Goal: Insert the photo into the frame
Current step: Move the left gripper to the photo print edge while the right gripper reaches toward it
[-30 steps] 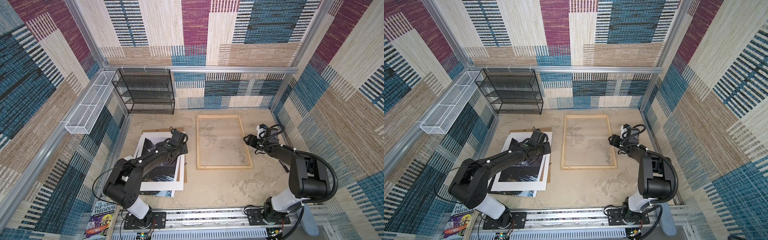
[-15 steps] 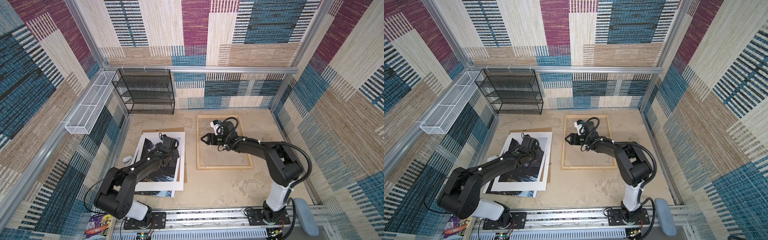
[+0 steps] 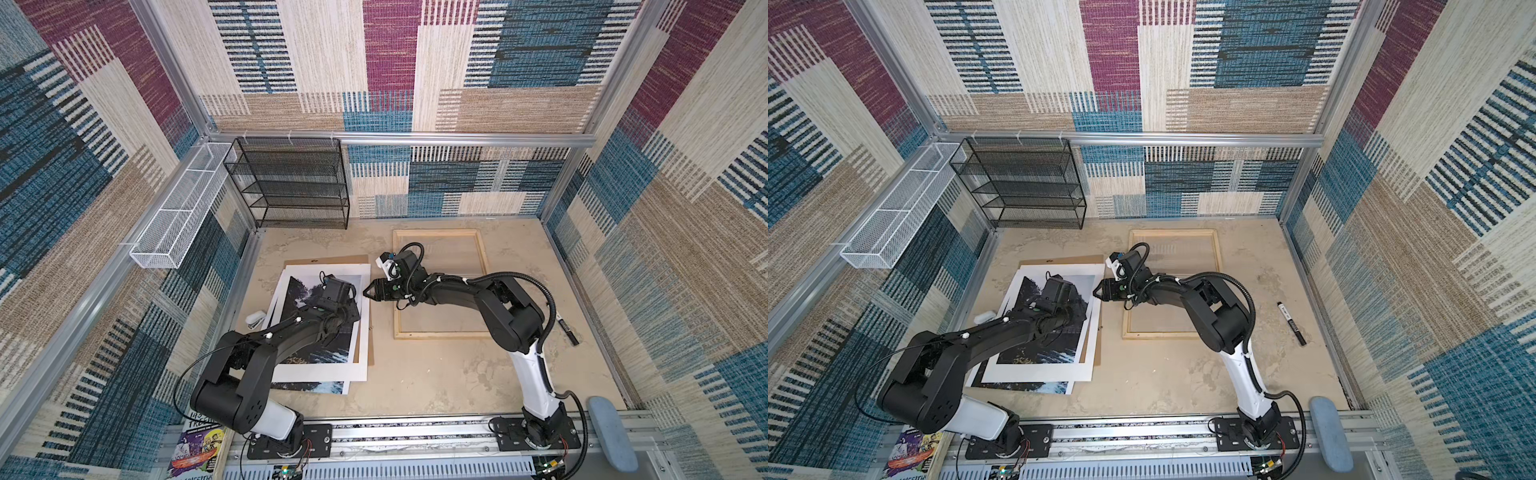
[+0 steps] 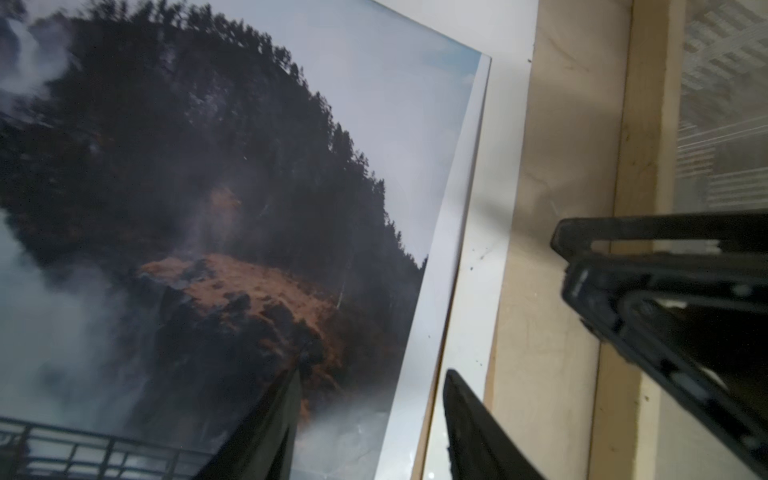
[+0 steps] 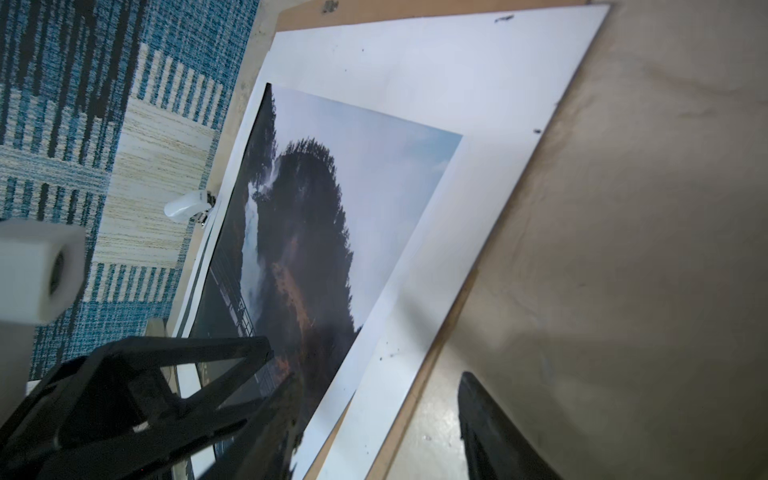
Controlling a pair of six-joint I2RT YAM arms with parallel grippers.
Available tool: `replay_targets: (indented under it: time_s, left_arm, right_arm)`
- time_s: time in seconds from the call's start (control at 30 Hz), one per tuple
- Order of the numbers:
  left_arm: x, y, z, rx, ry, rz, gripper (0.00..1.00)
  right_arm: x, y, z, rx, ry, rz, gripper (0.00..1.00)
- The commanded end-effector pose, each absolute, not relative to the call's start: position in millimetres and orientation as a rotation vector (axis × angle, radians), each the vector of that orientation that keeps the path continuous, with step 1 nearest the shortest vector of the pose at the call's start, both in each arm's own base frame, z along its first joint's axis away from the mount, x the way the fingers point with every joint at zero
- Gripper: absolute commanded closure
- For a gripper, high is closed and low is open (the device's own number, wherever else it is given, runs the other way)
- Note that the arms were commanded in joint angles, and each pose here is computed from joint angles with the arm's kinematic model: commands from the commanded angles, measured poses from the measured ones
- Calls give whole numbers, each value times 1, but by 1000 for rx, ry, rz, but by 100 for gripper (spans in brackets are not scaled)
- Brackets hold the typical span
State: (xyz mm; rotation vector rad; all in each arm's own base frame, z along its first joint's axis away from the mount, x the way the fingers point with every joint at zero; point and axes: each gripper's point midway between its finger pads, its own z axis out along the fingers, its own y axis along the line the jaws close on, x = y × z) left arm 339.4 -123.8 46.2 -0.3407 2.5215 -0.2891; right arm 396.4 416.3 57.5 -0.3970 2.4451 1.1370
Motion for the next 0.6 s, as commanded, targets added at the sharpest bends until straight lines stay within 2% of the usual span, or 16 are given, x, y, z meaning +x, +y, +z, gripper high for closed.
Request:
replay_targets:
  time_s: [0.0,0.3,0.57]
  left_arm:
    - [345,-134,49,-351,2509,-366,42]
    - [348,-149,44,-298,2523,-451,46]
    - [350,-156,34,-271,2558,-473,49]
  right_arm:
    - [401,417,52,-361,2470,1106,39]
    - [410,427,43,-372,2500,1109,39]
    - [418,441,56,-403,2465,1161,39]
